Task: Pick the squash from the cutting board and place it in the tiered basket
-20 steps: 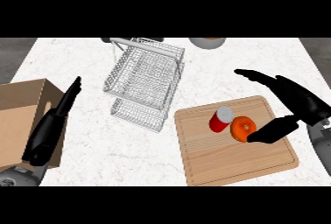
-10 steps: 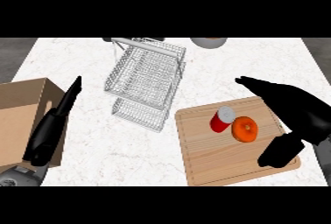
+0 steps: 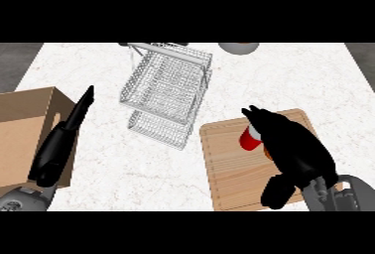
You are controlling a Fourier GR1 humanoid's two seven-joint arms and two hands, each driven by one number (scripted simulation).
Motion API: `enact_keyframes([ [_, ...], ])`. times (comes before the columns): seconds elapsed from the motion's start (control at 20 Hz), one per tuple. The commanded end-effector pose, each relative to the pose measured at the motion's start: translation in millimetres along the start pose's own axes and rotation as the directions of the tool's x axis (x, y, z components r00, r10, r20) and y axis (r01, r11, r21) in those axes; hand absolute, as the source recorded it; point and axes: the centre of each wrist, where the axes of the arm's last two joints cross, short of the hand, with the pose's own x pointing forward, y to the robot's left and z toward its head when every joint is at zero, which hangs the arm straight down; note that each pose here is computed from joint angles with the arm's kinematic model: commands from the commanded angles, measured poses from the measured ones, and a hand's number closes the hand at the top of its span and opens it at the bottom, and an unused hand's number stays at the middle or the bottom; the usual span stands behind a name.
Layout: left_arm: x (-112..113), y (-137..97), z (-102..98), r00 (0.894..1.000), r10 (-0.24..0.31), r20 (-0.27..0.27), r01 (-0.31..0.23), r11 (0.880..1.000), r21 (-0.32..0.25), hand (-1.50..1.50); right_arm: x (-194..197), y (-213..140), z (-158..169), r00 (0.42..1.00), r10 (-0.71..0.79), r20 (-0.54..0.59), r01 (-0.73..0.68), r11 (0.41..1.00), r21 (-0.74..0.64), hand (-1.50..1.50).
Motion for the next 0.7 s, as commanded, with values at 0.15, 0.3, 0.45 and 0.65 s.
enact_keyframes([
  [0.15, -1, 3, -18, 1.0, -0.002, 0.016, 0.002, 1.0, -0.001, 0.0, 6, 25, -34, 0.96, 0.154, -0.233, -0.15, 0.988, 0.032, -1.5],
  [0.3, 8, -4, -17, 1.0, 0.014, 0.0, -0.014, 1.0, -0.01, 0.0, 5, 51, -38, 0.953, 0.153, -0.262, -0.151, 0.988, 0.026, -1.5],
  [0.45, 7, -4, -10, 1.0, 0.001, 0.007, -0.001, 1.0, 0.006, 0.0, 10, 51, -42, 0.942, 0.193, -0.274, -0.186, 0.981, 0.051, -1.5],
  [0.65, 7, 23, 9, 1.0, 0.003, -0.006, -0.003, 1.0, -0.01, 0.0, -18, 50, -42, 0.931, 0.227, -0.287, -0.201, 0.972, 0.119, -1.5],
])
